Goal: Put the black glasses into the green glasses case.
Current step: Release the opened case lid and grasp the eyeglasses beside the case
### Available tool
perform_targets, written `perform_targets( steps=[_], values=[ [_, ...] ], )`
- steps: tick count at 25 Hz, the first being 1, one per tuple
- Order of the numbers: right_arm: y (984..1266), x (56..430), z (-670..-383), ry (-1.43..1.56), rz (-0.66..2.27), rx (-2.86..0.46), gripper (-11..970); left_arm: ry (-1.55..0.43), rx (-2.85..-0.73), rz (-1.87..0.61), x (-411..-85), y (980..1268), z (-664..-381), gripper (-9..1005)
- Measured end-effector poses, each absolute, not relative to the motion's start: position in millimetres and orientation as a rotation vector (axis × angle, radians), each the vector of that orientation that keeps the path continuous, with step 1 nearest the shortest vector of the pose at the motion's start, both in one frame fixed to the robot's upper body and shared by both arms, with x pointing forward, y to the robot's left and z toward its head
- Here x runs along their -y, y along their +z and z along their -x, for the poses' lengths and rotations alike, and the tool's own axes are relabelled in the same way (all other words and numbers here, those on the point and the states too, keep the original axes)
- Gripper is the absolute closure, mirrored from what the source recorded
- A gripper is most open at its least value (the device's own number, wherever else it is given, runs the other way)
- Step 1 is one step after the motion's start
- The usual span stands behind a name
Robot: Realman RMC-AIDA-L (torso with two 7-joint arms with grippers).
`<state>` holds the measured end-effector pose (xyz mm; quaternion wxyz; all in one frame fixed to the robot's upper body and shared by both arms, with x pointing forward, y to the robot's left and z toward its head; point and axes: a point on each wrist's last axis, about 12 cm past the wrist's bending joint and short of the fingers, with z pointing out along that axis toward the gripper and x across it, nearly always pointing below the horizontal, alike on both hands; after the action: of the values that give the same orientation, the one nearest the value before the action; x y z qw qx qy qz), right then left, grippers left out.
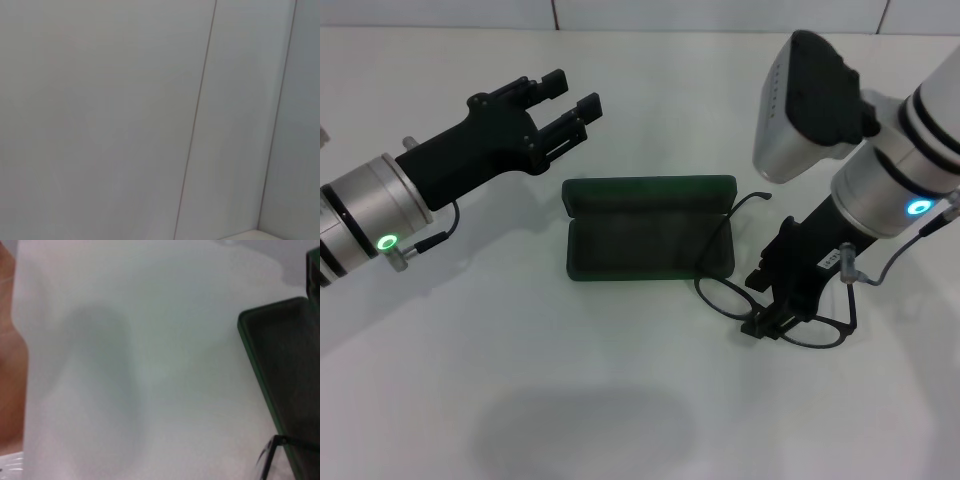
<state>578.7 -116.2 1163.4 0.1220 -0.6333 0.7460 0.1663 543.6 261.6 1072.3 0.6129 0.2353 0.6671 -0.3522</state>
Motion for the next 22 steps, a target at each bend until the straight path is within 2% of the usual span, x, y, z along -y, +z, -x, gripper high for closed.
perform_targets(
  steps=[7, 12, 18, 22],
  values=[
    [1152, 109, -577, 0.432, 1.867, -2.185, 405, -0.811, -1.539, -0.532, -264, 1071, -542, 423],
    [1148, 106, -575, 0.411, 1.883, -2.176, 539, -0.814, -1.541, -0.534, -263, 1071, -542, 423],
    [1139, 104, -575, 0.366, 1.896, -2.165, 531, -0.817, -1.541, -0.536, -263, 1071, -541, 424],
    [1136, 102, -575, 0.35, 1.893, -2.152, 592, -0.819, -1.539, -0.539, -262, 1071, -542, 424]
  ],
)
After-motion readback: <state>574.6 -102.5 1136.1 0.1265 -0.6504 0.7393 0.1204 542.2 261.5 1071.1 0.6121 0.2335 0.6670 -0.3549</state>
